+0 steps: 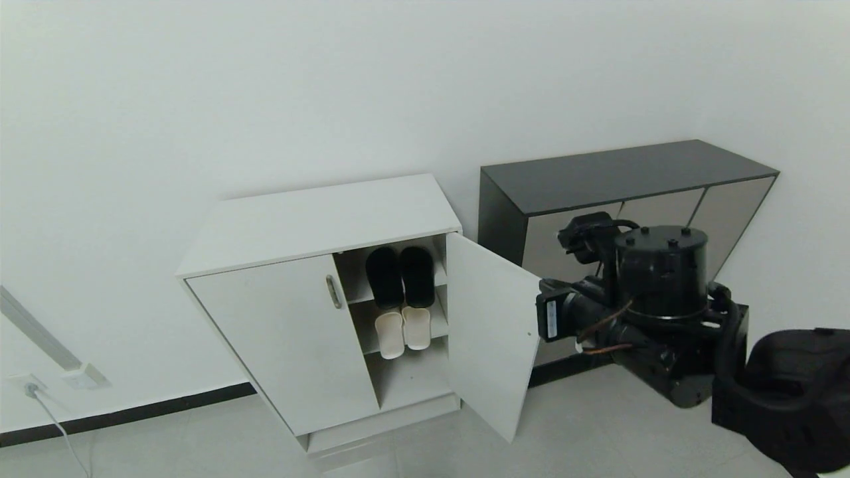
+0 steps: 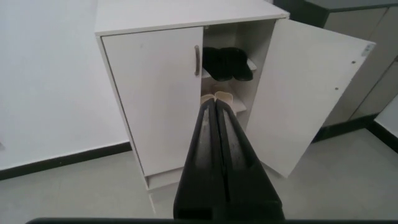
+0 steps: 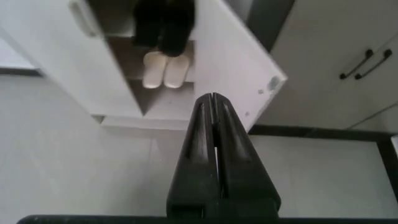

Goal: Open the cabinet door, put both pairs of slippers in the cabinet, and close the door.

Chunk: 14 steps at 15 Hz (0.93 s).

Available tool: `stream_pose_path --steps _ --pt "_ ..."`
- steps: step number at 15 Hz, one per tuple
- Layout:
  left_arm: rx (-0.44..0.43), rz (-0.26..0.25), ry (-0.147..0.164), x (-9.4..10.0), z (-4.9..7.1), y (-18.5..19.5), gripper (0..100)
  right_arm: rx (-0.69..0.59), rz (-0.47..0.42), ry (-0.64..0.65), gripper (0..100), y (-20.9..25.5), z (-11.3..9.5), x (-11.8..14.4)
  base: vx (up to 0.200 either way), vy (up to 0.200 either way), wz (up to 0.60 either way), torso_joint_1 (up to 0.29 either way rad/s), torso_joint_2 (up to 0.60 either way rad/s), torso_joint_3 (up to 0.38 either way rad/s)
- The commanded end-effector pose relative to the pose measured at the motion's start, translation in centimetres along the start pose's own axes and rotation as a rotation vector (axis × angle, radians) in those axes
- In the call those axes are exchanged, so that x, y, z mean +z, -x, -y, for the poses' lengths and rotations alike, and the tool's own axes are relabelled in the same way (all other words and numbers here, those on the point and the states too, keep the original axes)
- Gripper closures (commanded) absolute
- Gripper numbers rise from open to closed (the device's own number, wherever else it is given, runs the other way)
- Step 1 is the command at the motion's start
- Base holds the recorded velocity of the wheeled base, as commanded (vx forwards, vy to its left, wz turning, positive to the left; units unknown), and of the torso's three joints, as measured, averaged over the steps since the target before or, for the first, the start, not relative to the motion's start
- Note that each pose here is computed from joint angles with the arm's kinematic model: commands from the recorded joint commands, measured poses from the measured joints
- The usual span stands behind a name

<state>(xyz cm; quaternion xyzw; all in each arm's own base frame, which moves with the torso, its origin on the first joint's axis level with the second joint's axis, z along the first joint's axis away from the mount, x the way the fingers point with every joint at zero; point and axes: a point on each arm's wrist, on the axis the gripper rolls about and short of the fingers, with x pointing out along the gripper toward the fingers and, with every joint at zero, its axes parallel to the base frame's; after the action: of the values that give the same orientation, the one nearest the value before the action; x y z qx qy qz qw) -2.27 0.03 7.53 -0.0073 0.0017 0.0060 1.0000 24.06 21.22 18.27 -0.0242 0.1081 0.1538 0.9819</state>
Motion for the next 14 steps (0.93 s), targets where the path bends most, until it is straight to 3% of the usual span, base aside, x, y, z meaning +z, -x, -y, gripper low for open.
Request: stream_pose_path --steps 1,6,9,14 --pt "0.000 0.000 0.001 0.0 0.0 0.0 100 -0.059 0.015 -0.028 100 -3.5 1.8 0.8 0.000 0.000 0.00 0.000 0.00 0.000" --pt "0.000 0.000 0.002 0.0 0.0 0.0 100 -0.111 -0.022 -0.048 100 -10.3 4.6 0.1 0.000 0.000 0.00 0.000 0.00 0.000" --pt "0.000 0.000 0.001 0.0 0.0 0.0 100 -0.132 -0.047 -0.059 100 -14.2 6.4 -1.6 0.000 0.000 0.00 0.000 0.00 0.000" --pt "0.000 0.000 0.002 0.0 0.0 0.0 100 -0.143 -0.091 -0.065 100 -17.6 7.6 -4.1 0.000 0.000 0.00 0.000 0.00 0.000"
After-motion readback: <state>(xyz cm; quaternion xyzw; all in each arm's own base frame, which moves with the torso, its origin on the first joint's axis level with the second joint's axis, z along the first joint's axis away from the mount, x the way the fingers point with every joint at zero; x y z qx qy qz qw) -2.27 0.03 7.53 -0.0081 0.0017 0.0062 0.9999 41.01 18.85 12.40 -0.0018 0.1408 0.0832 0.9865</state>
